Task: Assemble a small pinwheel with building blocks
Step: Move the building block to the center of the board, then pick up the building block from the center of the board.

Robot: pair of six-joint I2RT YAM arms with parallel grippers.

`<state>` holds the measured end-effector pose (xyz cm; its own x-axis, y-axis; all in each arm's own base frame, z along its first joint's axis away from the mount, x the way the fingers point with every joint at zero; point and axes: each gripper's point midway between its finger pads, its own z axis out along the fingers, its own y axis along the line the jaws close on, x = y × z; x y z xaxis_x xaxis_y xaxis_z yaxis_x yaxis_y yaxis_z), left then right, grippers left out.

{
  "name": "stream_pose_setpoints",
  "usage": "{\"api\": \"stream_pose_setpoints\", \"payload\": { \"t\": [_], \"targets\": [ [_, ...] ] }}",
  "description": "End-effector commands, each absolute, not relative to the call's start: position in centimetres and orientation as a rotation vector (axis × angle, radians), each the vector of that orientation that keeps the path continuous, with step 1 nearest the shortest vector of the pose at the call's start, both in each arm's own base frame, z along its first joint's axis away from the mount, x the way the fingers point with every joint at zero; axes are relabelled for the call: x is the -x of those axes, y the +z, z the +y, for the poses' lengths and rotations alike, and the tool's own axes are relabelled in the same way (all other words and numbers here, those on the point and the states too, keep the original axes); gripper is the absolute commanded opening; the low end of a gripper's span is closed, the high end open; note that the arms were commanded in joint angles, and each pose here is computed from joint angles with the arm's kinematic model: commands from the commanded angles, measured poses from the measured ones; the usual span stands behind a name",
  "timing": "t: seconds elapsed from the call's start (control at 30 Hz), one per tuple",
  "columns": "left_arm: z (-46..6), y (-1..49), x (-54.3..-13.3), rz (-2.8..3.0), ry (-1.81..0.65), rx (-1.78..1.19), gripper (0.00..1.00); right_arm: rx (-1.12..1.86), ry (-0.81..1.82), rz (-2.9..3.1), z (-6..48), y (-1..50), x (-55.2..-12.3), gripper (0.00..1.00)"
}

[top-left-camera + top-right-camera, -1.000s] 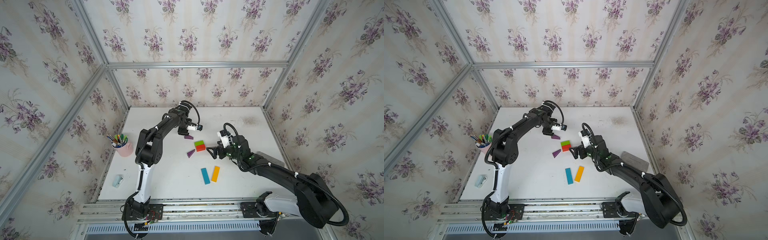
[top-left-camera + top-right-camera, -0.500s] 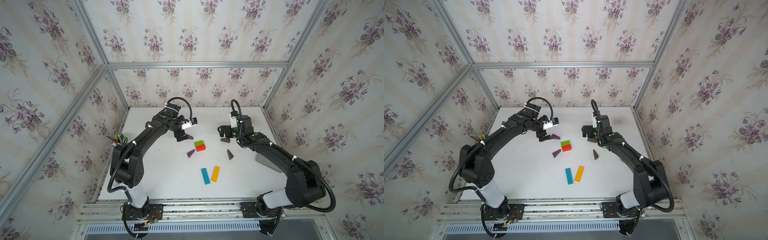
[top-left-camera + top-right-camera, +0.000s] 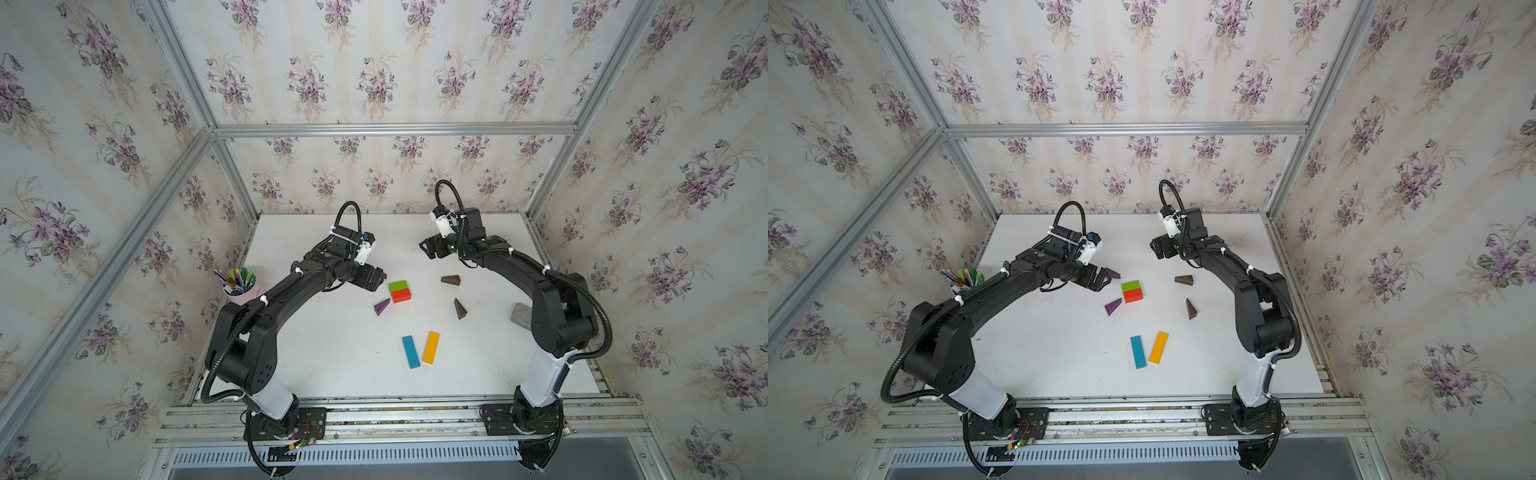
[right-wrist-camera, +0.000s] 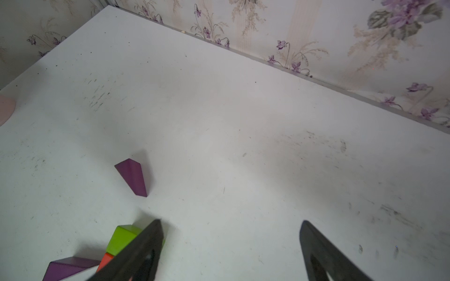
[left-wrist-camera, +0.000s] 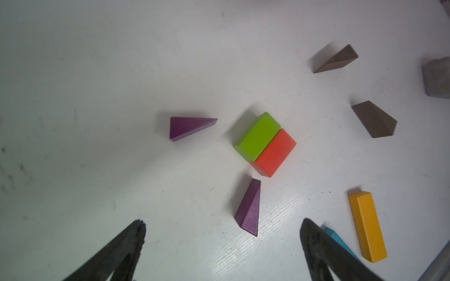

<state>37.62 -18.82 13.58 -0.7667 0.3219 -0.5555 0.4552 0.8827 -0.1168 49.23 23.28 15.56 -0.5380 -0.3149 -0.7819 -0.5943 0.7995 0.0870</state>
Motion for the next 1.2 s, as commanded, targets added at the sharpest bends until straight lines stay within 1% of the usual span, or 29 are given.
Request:
{"api": "stream_pose_setpoints", "payload": {
  "t": [0.0, 0.07, 0.1, 0.2, 0.23, 0.3, 0.37, 0.47, 0.53, 0.57, 0.6, 0.67, 0.77, 0.9, 1.03, 1.17],
  "targets": [
    [-17.1, 13.3, -38.4, 2.534, -0.202, -0.406, 1.00, 0.771, 0.416, 2.235, 25.5, 13.6, -50.2, 0.77],
    [-17.3, 12.9, -38.9, 2.547, -0.214, -0.374, 1.00, 0.791, 0.441, 2.249, 27.0, 12.6, -50.7, 0.75],
    [-17.6, 12.4, -39.2, 2.553, -0.263, -0.350, 1.00, 0.798, 0.469, 2.239, 27.8, 12.3, -50.6, 0.75],
    [-19.7, 10.9, -39.9, 2.594, -0.553, -0.231, 1.00, 0.771, 0.523, 2.214, 29.2, 12.4, -50.7, 0.74],
    [-20.3, 10.7, -40.1, 2.604, -0.579, -0.220, 1.00, 0.763, 0.527, 2.214, 29.5, 12.4, -50.5, 0.74],
    [-20.3, 10.8, -40.6, 2.611, -0.566, -0.145, 0.99, 0.769, 0.533, 2.204, 29.7, 12.5, -50.1, 0.75],
    [-19.7, 11.5, -40.8, 2.609, -0.538, -0.076, 0.99, 0.863, 0.566, 2.143, 31.1, 13.1, -48.5, 0.77],
    [-17.6, 13.4, -40.6, 2.547, -0.427, 0.011, 0.99, 1.023, 0.523, 2.055, 33.1, 13.7, -46.6, 0.80],
    [-16.1, 14.0, -40.1, 2.529, -0.384, 0.067, 1.00, 1.085, 0.522, 2.050, 34.0, 13.5, -46.5, 0.80],
    [-15.8, 14.1, -39.7, 2.533, -0.413, 0.094, 1.00, 1.089, 0.531, 2.063, 34.2, 13.3, -46.6, 0.79],
    [-15.6, 14.2, -39.2, 2.534, -0.476, 0.110, 1.00, 1.125, 0.572, 2.060, 36.3, 13.1, -45.5, 0.77],
    [-16.2, 14.7, -37.9, 2.517, -0.599, 0.071, 1.00, 1.129, 0.604, 2.071, 37.0, 12.5, -45.2, 0.75],
    [-15.5, 15.4, -35.7, 2.522, -0.582, 0.027, 1.00, 1.182, 0.581, 2.080, 38.3, 10.7, -44.3, 0.75],
    [-13.1, 16.7, -33.3, 2.491, -0.587, 0.093, 1.00, 1.210, 0.590, 2.098, 40.1, 8.8, -43.8, 0.74],
    [-11.9, 17.7, -32.3, 2.487, -0.589, 0.116, 1.00, 1.195, 0.581, 2.109, 40.7, 7.8, -43.9, 0.71],
    [-11.5, 17.1, -32.2, 2.505, -0.571, 0.134, 1.00, 1.214, 0.555, 2.135, 40.5, 6.6, -44.0, 0.68]
  ]
}}
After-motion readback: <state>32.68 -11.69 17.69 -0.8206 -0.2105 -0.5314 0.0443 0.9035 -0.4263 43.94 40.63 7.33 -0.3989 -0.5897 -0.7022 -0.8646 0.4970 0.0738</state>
